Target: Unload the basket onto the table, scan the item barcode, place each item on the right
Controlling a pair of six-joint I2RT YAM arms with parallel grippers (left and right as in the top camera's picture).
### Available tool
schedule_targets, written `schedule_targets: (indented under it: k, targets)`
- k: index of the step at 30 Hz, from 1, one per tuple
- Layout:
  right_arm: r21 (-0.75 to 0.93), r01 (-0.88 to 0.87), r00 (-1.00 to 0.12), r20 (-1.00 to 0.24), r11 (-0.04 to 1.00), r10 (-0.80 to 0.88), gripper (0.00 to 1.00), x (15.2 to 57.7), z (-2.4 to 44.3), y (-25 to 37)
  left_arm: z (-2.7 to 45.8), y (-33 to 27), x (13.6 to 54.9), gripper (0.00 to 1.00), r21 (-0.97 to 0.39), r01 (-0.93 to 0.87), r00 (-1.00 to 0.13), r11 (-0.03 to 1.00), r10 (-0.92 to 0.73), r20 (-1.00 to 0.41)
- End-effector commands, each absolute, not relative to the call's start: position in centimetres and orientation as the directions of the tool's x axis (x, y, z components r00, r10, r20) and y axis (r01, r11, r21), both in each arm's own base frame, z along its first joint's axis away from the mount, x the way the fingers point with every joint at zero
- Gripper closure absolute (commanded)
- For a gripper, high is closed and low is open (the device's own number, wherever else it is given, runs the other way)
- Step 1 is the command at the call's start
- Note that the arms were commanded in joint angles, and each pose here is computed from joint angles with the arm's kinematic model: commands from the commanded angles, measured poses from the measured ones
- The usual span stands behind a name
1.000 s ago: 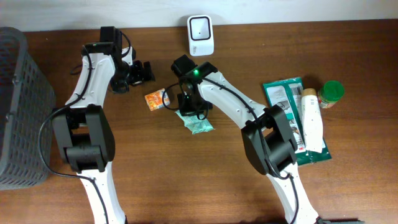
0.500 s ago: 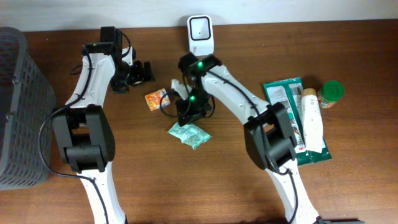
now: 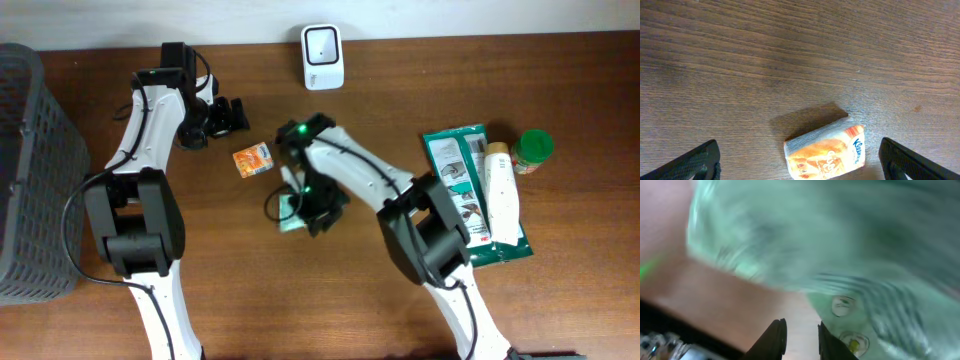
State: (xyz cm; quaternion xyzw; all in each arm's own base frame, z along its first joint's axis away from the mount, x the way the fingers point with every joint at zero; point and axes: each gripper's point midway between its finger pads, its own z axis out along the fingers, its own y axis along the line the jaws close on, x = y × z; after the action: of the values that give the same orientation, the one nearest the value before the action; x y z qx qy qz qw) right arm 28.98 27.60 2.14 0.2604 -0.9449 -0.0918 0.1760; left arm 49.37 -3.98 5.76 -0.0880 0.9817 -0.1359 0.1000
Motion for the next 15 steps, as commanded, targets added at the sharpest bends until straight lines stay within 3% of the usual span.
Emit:
schedule_targets:
  k: [1,3,6,7,8,9,10,15]
  targets:
    - [0.207,-0.391,-0.873,0.227,0.897,-0.432,0.79,33.1,2.6,23.8,5.7,-4.8,49.3,0.01,-0.285,-0.116,-0.971,0.951,-0.169,-0.17]
    - [0.312,-0.411,-0.853,0.199,0.856,-0.482,0.85,33.6,2.9,23.8,5.6,-5.6,49.2,0.01,-0.285,-0.101,-0.974,0.953,-0.153,-0.168]
    - [0.398,-0.471,-0.818,0.136,0.787,-0.559,0.85,34.1,4.5,24.0,5.4,-6.5,49.0,0.01,-0.284,-0.085,-0.977,0.955,-0.136,-0.163]
    - [0.398,-0.485,-0.819,0.106,0.778,-0.565,0.85,34.9,5.5,23.8,5.3,-6.6,49.0,0.13,-0.285,-0.085,-0.977,0.955,-0.135,-0.163]
    - [0.395,-0.492,-0.825,0.074,0.776,-0.561,0.85,35.7,6.4,23.6,5.4,-6.7,49.0,0.35,-0.293,-0.083,-0.978,0.952,-0.135,-0.161]
    - [0.391,-0.49,-0.837,0.038,0.779,-0.545,0.84,36.9,7.4,23.2,5.6,-7.3,48.9,0.73,-0.333,-0.077,-0.98,0.94,-0.134,-0.15]
    - [0.388,-0.487,-0.847,0.008,0.782,-0.531,0.8,37.9,8.1,22.9,6.1,-7.8,48.5,0.98,-0.378,-0.079,-0.982,0.922,-0.137,-0.13]
    - [0.43,-0.498,-0.862,-0.15,0.753,-0.484,0.68,42.1,9.8,22.1,9.8,-9.1,44.6,1.0,-0.475,-0.005,-0.997,0.88,-0.038,-0.061]
